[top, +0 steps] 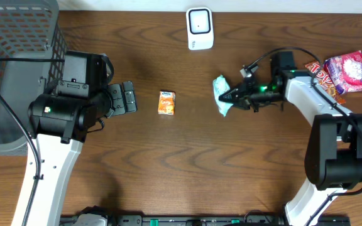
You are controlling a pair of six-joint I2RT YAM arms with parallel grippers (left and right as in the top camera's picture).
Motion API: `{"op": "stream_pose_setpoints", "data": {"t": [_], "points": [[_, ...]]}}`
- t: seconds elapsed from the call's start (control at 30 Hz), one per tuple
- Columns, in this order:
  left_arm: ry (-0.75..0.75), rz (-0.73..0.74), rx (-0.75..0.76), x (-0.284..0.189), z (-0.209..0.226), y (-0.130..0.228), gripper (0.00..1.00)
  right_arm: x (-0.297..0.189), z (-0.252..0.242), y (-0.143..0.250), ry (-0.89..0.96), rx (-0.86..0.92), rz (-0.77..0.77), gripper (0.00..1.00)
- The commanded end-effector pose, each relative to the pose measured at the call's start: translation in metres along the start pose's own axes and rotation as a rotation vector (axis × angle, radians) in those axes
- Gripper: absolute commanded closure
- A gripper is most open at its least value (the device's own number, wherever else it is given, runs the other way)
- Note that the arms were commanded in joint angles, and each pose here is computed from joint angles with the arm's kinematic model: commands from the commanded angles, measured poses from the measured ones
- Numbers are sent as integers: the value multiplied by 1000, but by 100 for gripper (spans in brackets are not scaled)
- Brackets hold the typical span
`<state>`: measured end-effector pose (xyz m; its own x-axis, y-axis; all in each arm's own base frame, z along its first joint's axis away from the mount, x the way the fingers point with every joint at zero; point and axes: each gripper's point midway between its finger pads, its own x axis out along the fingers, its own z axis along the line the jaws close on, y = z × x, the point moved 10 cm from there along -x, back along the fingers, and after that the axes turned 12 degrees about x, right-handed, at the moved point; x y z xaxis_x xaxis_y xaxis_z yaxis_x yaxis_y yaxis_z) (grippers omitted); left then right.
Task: Scan the item barcode
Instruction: 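Carry the wipes pack back toward the scanner face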
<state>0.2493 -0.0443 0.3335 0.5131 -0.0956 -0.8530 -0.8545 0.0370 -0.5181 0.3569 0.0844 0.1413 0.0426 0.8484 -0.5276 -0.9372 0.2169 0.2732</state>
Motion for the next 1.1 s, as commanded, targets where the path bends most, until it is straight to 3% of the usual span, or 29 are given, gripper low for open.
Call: {"op": "stream_pose_setpoints", "data": {"t": [0.0, 0.33, 0.57, 0.8, 1.07], "points": [[-14, 4, 5, 1, 1, 0, 2, 13, 5, 2, 147, -75, -53, 99], [-14, 4, 5, 1, 1, 0, 2, 46, 27, 8, 461, -229, -192, 99], [-14, 4, 5, 1, 1, 0, 2, 56, 58, 6, 641, -377, -376, 99], [-14, 4, 5, 1, 1, 0, 2, 72, 99, 1, 620, -709, -506, 99], [-14, 4, 5, 1, 1, 0, 2, 78, 105, 3, 600, -742, -515, 99]]}}
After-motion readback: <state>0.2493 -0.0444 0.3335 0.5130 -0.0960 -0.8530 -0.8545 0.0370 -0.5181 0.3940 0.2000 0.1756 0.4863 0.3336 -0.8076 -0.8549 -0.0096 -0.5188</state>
